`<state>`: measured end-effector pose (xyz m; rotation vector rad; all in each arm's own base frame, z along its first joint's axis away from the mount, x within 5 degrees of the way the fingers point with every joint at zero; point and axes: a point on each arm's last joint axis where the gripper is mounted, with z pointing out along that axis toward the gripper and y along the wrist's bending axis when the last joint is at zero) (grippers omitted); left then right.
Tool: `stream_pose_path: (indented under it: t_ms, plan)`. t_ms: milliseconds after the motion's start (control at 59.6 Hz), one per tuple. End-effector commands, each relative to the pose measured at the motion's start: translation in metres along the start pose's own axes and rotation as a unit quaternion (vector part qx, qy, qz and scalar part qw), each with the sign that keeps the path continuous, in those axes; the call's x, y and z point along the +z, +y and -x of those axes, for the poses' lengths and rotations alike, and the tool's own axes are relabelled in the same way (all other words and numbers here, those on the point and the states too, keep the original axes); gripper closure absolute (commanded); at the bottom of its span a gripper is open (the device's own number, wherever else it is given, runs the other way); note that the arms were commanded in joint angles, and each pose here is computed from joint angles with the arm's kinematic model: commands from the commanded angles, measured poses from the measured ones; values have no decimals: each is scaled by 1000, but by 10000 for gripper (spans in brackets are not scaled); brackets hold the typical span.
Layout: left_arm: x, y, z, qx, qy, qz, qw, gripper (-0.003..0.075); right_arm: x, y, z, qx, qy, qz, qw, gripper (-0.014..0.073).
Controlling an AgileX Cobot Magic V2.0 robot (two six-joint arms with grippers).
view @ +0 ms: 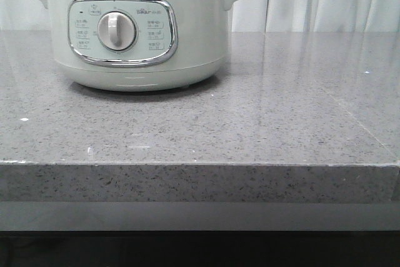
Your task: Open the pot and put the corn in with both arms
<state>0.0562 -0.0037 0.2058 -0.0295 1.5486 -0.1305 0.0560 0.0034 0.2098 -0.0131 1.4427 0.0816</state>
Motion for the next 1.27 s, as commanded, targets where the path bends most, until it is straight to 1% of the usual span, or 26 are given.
stream_pose_path:
  t_ms: [0, 268, 470, 1258]
  plan:
    - [-2, 0, 7, -7, -48, -3, 999, 741, -3, 1, 10, -6, -58, 1, 998, 662]
    - [-2, 0, 7, -7, -48, -3, 999, 741, -3, -3, 10, -6, -61, -30, 998, 662]
    - [-2, 0, 7, -7, -48, -3, 999, 741, -3, -3, 11, 10, -66, -31, 997, 662]
    - [-2, 0, 7, -7, -48, -3, 999, 741, -3, -3, 11, 10, -66, -31, 997, 662]
